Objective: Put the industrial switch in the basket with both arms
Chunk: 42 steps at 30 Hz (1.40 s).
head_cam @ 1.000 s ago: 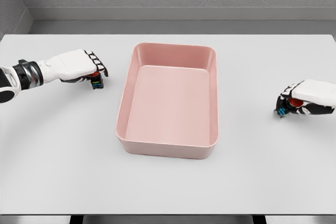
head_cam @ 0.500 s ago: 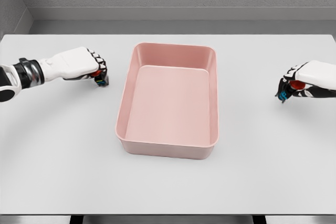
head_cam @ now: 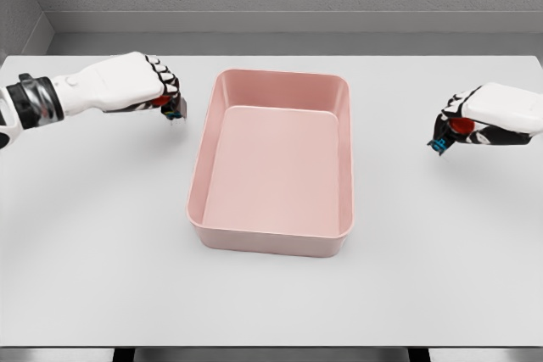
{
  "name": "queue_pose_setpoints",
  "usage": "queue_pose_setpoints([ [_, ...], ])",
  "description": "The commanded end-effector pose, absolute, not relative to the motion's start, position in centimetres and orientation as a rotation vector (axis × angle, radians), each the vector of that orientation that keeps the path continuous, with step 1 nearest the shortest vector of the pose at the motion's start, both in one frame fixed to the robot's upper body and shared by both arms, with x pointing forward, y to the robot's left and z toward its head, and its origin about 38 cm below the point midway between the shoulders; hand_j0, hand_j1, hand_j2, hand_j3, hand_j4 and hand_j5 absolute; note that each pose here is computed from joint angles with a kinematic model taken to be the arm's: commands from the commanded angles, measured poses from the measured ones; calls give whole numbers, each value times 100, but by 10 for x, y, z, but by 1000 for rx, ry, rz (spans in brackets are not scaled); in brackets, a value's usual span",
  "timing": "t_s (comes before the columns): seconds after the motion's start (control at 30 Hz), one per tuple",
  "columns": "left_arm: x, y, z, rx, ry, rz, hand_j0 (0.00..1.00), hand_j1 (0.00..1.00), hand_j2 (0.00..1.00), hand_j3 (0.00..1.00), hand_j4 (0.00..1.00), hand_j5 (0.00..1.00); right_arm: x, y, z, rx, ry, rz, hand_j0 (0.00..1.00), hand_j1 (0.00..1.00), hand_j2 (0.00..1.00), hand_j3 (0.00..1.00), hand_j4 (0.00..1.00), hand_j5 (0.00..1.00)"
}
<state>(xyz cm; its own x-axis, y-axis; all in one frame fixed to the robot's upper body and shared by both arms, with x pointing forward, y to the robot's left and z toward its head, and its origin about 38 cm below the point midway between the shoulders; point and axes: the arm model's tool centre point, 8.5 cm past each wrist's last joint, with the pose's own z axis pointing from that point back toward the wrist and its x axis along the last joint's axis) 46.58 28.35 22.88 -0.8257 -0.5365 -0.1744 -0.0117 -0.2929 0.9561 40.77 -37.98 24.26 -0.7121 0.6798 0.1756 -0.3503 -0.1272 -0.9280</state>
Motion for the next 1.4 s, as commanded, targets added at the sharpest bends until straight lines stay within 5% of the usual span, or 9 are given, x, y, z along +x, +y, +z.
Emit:
queue_pose_setpoints([
  [0.0, 463, 280, 241, 691, -1665, -2163, 41, 41, 41, 41, 41, 41, 410, -372, 243, -365, -1476, 1903, 47, 47, 47, 47, 47, 47],
  [0.67, 447, 237, 269, 674, -1844, -2196, 41, 41, 41, 41, 41, 41, 413, -330, 277, -355, -1610, 1979, 45, 45, 45, 45, 45, 45],
  [1.37, 439, 159, 231, 512, -1898, -2282, 42, 42, 42, 42, 42, 42, 414, -286, 294, -299, -1703, 2061, 45, 45, 45, 45, 45, 45],
])
